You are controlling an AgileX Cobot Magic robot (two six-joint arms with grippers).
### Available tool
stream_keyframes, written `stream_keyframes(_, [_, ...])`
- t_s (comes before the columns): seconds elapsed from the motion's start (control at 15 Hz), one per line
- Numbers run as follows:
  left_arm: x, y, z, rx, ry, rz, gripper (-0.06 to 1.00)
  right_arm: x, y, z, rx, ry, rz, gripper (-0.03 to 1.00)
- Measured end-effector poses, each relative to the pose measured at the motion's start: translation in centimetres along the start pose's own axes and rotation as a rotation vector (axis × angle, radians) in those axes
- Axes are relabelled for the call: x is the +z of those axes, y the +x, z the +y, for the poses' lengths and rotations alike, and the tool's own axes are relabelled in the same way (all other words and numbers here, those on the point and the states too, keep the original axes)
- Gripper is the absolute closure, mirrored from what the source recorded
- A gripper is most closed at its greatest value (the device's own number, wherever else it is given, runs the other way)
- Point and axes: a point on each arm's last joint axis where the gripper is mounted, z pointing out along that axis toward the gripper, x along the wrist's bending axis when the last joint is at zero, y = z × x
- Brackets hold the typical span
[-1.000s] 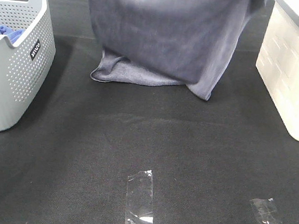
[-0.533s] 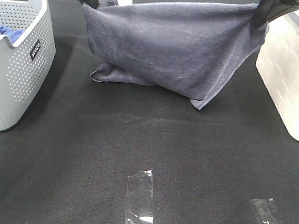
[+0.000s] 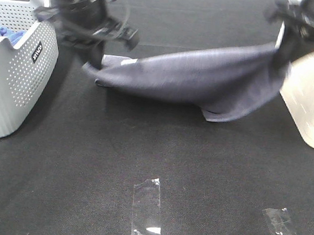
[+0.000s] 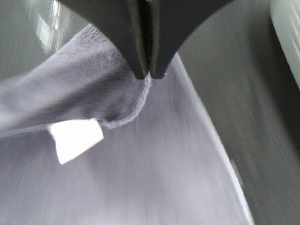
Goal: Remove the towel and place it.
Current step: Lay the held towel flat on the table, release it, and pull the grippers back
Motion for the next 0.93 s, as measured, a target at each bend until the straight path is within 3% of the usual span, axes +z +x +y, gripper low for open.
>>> stream_keyframes(0.13, [-1.9, 0.3, -3.9, -0.034, 0.026, 0.002, 0.94, 0.8, 0.3, -3.4, 0.028, 0.064, 0.026, 0.97])
stream_keyframes(0.33, [-3.7, 0.2, -8.8, -0.112, 0.050, -0.051, 0.94, 1.5, 1.0, -7.6, 0.060, 0.121, 0.073, 0.97])
stream_keyframes(0.6, [-3.9, -2.1, -15.5, -0.120, 0.114, -0.084, 0.94, 1.2, 1.9, -13.2, 0.075, 0.130, 0.103, 0.97])
stream_keyframes(0.93, [-1.9, -5.2, -21.4, -0.109, 0.212, -0.084, 0.94, 1.5, 2.6, -19.3, 0.082, 0.112, 0.117, 0.97])
